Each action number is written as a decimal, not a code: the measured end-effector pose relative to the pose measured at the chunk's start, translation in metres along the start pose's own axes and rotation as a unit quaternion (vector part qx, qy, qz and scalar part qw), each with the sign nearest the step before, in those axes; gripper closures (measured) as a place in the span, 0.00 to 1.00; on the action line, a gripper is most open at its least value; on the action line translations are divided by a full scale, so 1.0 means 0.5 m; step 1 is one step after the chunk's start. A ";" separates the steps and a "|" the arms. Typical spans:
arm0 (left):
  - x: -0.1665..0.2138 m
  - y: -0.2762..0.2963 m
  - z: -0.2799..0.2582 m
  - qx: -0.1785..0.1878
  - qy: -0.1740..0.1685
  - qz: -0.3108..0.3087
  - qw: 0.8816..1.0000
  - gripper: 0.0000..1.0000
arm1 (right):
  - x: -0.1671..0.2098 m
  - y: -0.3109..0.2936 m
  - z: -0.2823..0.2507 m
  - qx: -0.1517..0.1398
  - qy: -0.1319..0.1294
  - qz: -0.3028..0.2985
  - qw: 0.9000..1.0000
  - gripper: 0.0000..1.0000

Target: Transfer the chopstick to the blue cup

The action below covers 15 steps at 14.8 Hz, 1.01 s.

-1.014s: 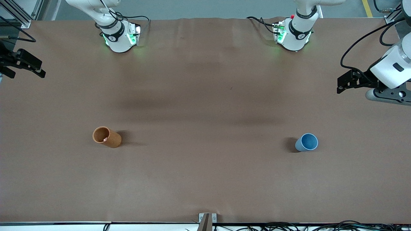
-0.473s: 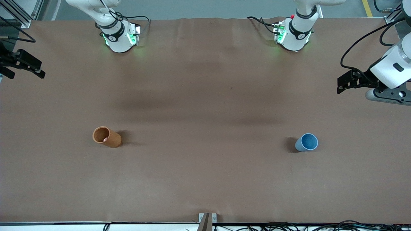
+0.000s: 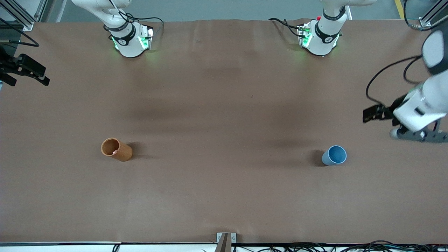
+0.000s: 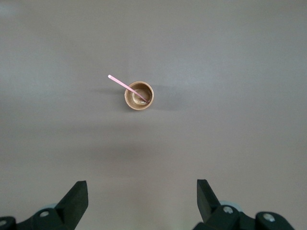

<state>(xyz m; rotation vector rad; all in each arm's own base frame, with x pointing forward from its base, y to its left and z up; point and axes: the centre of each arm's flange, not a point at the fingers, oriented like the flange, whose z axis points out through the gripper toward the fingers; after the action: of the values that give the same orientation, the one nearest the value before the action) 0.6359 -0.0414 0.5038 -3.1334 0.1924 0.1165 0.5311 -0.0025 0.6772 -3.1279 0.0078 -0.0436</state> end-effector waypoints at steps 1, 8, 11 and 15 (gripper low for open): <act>0.027 -0.016 0.056 0.001 0.002 -0.006 1.000 0.00 | 0.000 0.000 0.000 0.000 0.000 0.000 1.000 0.00; 0.086 -0.050 0.403 0.005 0.019 -0.017 1.000 0.00 | 0.036 -0.075 0.045 0.001 -0.002 0.026 1.000 0.00; 0.068 -0.051 0.475 0.000 0.019 -0.023 1.000 0.05 | 0.073 -0.159 0.114 -0.020 -0.012 0.032 0.999 0.01; 0.061 -0.043 0.517 -0.021 0.018 -0.038 0.999 0.42 | 0.123 -0.266 0.250 -0.061 -0.026 0.020 0.998 0.04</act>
<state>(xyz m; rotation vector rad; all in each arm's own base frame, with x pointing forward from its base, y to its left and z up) 0.6495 -0.0224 0.2439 -3.1804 0.0706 0.0644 0.5965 0.1318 0.5559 -3.2489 0.0749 0.0406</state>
